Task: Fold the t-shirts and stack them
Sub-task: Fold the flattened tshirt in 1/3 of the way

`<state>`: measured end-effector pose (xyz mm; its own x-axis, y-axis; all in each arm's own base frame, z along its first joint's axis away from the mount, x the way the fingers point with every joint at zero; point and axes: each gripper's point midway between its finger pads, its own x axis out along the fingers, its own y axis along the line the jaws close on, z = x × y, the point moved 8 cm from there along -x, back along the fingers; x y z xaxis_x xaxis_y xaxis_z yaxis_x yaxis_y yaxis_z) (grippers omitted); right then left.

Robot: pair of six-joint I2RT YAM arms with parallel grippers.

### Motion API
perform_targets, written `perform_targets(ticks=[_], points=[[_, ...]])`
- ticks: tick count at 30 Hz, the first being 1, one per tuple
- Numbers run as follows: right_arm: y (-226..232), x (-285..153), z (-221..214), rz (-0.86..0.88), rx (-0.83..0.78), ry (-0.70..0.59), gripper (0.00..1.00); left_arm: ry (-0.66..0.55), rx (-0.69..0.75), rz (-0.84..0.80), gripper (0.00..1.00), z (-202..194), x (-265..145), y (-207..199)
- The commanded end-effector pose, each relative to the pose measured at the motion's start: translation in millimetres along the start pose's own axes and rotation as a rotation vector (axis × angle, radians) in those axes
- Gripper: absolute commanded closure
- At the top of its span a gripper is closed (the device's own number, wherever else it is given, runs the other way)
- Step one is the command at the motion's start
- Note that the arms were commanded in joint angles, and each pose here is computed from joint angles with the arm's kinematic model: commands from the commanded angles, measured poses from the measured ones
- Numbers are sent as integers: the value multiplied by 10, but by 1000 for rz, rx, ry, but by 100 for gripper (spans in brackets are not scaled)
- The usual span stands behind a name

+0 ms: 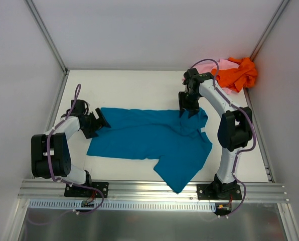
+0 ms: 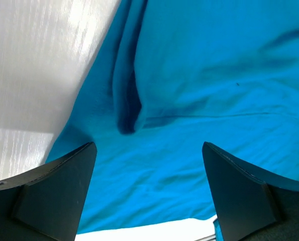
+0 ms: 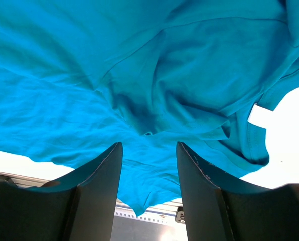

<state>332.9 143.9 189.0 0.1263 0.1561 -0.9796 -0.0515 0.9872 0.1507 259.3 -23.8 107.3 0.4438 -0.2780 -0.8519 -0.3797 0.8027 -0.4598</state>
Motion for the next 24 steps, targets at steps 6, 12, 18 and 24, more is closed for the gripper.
perform_targets(ticks=[6,12,18,24], points=[[-43,-123,4,1,-1,-5,49,-58,5,-6,21,226,58,-81],[-45,-122,14,0,2,-4,49,-52,12,-11,36,295,90,-110],[-64,-119,25,-2,12,-1,49,-40,11,-17,87,333,119,-130],[-69,-111,31,-1,23,6,48,-33,23,-18,100,351,124,-136]])
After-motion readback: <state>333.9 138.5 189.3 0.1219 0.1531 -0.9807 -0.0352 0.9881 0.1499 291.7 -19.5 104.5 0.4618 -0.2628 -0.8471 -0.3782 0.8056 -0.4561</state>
